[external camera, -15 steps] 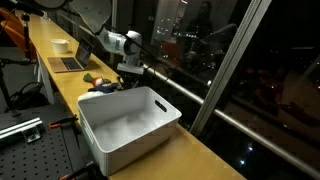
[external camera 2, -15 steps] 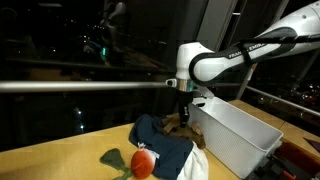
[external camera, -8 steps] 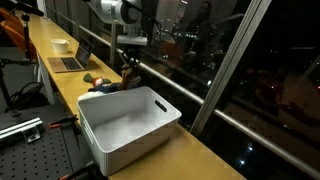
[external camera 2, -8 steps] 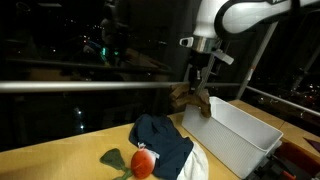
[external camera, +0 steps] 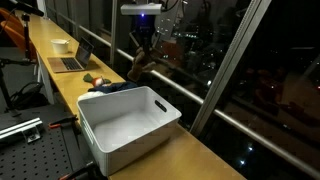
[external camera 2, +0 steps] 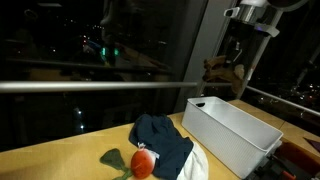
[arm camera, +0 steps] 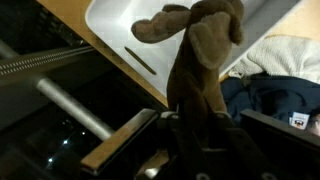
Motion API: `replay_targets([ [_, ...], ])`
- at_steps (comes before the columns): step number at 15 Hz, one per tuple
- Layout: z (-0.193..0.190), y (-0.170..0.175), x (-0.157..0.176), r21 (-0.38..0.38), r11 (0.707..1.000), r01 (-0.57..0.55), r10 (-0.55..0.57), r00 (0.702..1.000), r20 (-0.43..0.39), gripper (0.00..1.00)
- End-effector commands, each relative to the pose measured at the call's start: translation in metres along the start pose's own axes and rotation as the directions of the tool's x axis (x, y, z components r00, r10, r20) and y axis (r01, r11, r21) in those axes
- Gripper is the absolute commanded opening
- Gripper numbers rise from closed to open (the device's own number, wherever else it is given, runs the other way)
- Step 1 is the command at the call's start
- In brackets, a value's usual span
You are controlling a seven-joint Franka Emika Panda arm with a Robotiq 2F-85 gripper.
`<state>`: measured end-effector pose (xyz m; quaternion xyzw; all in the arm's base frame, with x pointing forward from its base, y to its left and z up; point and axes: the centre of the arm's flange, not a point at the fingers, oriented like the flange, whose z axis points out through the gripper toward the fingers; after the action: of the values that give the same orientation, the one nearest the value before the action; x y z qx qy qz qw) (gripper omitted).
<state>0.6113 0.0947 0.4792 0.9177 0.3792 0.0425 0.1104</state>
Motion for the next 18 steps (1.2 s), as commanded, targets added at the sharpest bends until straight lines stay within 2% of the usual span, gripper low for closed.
replay_targets([
  [1, 0.01, 0.019, -0.078, 0.019, 0.998, -0.066, 0.066, 0.997, 0.03, 0.4],
  [3, 0.018, 0.026, -0.099, 0.005, 0.995, -0.103, 0.102, 0.993, 0.063, 0.48],
  [5, 0.017, 0.023, -0.103, -0.002, 0.993, -0.115, 0.115, 0.99, 0.076, 0.63],
  [7, 0.006, 0.007, -0.087, -0.006, 0.996, -0.091, 0.092, 0.993, 0.076, 0.78],
  [10, -0.001, -0.036, -0.033, -0.006, 1.0, -0.001, 0.001, 0.998, 0.071, 0.98],
  [14, 0.016, -0.117, 0.047, 0.021, 0.985, 0.169, -0.169, 0.985, 0.03, 1.0],
  [18, 0.058, -0.198, 0.089, 0.06, 0.947, 0.316, -0.318, 0.948, 0.025, 1.0],
])
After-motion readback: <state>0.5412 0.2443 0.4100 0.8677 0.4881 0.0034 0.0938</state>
